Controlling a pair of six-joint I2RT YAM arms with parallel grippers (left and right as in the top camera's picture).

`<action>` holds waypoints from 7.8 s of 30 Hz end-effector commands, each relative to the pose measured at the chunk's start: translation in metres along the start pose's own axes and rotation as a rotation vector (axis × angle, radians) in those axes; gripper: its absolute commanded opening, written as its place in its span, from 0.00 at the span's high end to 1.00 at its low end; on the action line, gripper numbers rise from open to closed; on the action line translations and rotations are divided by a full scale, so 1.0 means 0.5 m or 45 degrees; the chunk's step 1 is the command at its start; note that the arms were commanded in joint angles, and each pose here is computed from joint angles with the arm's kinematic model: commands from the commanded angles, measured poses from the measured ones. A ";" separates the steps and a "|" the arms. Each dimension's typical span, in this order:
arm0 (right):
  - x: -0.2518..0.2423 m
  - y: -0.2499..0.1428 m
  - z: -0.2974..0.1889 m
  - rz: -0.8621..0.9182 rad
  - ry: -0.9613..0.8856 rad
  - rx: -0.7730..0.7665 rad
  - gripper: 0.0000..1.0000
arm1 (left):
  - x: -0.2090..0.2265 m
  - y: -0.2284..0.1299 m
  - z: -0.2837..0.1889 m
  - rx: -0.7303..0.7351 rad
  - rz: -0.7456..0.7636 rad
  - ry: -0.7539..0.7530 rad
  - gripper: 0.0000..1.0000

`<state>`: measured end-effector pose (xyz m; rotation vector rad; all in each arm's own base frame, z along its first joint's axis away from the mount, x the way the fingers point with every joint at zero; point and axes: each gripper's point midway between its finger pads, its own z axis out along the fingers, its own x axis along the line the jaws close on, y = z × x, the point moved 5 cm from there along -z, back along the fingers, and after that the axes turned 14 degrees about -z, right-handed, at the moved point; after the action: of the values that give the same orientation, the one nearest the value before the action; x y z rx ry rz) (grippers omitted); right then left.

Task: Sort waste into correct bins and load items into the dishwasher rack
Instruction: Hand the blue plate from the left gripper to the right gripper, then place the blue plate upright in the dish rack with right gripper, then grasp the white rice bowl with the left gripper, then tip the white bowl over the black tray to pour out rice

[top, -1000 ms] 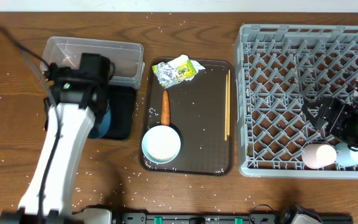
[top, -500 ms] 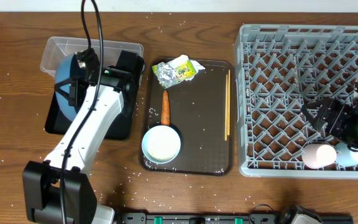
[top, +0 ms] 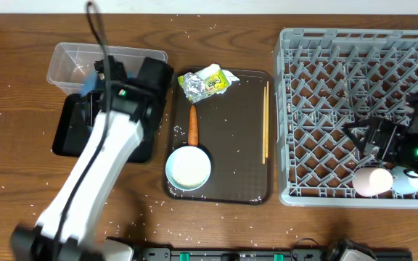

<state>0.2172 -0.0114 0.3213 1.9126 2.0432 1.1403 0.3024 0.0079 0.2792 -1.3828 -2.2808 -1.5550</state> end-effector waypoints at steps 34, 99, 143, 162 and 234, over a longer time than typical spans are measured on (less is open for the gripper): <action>0.165 0.093 0.168 -0.323 -0.129 -0.048 0.99 | -0.108 0.019 -0.418 0.121 -0.047 -1.769 0.11; -0.181 0.097 0.361 -0.659 -1.040 0.575 0.01 | -0.080 -0.054 -0.373 0.325 0.101 -1.598 0.02; -0.020 0.049 0.172 0.048 -0.364 0.232 0.01 | -0.293 -0.478 -0.187 0.946 0.712 -1.170 0.46; -0.019 0.044 0.171 0.053 -0.365 0.246 0.01 | -0.346 -0.500 -0.165 0.863 0.785 -1.232 0.94; -0.018 0.020 0.166 0.075 -0.368 0.325 0.01 | -0.080 -0.059 0.112 0.634 -0.731 -2.612 0.94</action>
<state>0.2746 0.0179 0.2619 2.1023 2.0811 0.5897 0.3419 0.0223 0.1992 -2.4248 -3.4229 1.3182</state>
